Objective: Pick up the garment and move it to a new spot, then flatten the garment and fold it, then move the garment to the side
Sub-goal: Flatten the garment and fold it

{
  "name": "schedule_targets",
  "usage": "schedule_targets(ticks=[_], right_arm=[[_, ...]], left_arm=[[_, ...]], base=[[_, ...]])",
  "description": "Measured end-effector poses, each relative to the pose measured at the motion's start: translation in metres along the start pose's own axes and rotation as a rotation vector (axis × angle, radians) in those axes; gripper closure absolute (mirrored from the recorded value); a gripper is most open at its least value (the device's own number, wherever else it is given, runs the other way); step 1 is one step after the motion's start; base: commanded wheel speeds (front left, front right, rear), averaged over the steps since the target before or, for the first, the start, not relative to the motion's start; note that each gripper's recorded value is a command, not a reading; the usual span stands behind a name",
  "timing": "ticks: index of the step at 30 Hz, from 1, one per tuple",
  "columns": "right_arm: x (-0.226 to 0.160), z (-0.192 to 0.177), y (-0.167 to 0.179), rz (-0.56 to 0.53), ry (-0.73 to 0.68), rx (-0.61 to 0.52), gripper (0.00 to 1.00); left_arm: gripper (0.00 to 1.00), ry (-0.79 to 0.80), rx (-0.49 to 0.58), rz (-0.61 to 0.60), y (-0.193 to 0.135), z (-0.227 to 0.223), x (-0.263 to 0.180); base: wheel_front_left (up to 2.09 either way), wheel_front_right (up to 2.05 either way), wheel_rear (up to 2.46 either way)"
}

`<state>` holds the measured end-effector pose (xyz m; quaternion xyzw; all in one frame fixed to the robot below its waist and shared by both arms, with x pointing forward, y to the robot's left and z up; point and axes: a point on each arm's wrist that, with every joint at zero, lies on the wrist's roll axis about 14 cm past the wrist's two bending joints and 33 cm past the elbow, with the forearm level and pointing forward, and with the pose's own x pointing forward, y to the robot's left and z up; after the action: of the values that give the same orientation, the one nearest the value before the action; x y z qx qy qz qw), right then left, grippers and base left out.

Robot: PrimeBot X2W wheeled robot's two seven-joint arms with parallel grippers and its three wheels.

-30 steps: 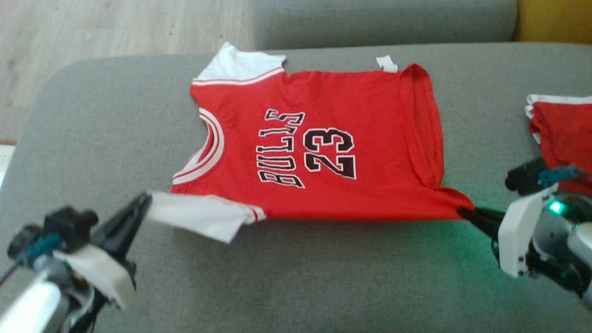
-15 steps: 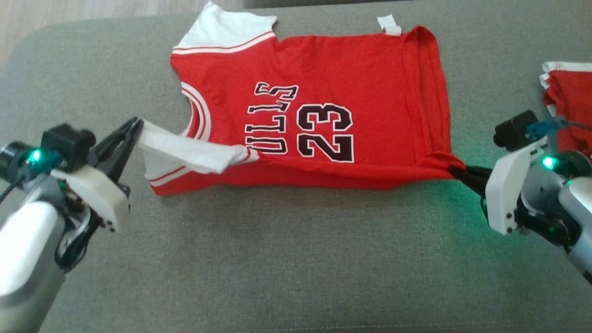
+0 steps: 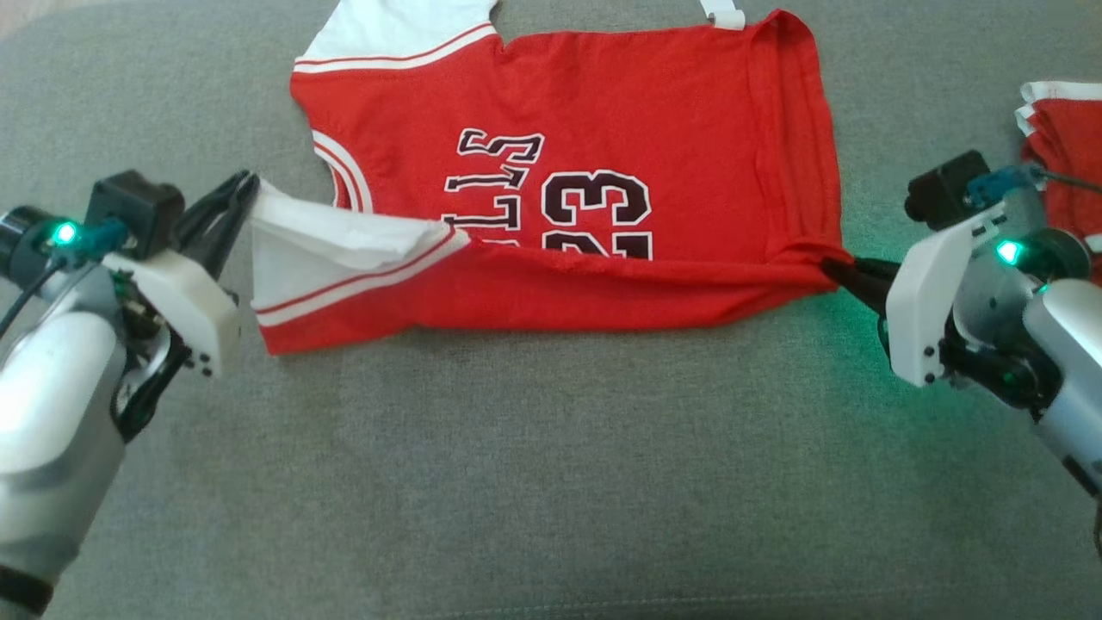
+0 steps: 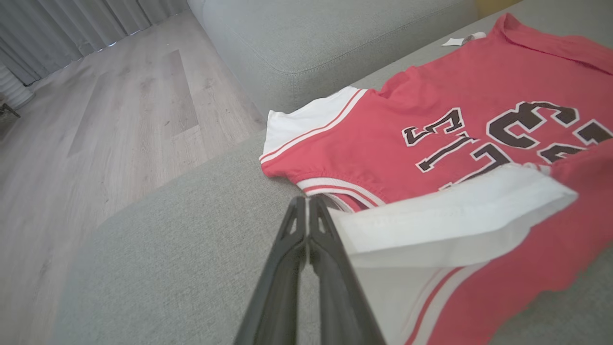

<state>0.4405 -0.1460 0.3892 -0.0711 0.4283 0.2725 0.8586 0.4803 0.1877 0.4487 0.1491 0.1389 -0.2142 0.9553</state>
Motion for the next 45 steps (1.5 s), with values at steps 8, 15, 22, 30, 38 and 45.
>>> schedule_targets(ticks=[8,15,22,30,38,45], right_arm=[[0.002,0.02,-0.015,-0.042,-0.049,-0.028,0.05],[-0.005,0.072,-0.034,-0.111,-0.27,0.005,0.0],[-0.038,0.126,-0.049,-0.18,-0.63,0.09,0.0],[-0.06,0.113,-0.004,-0.175,-0.922,0.258,0.0],[-0.064,0.056,0.029,-0.247,-0.919,0.323,0.0],[-0.069,0.026,0.025,-0.316,-0.889,0.333,0.0]], left_arm=[[1.0,-0.021,0.001,0.011,0.005,0.007,0.016],[0.0,-0.106,-0.043,0.135,0.029,0.029,0.023],[0.0,-0.315,-0.187,0.278,0.049,0.086,0.008],[0.0,-0.464,-0.43,0.385,0.016,0.081,-0.055],[0.0,-0.414,-0.523,0.43,-0.018,0.045,-0.083],[0.0,-0.362,-0.536,0.425,-0.033,0.026,-0.08]], base=[[0.0,0.0,0.0],[0.0,0.0,0.0],[0.0,0.0,0.0],[0.0,0.0,0.0],[0.0,0.0,0.0],[0.0,0.0,0.0]])
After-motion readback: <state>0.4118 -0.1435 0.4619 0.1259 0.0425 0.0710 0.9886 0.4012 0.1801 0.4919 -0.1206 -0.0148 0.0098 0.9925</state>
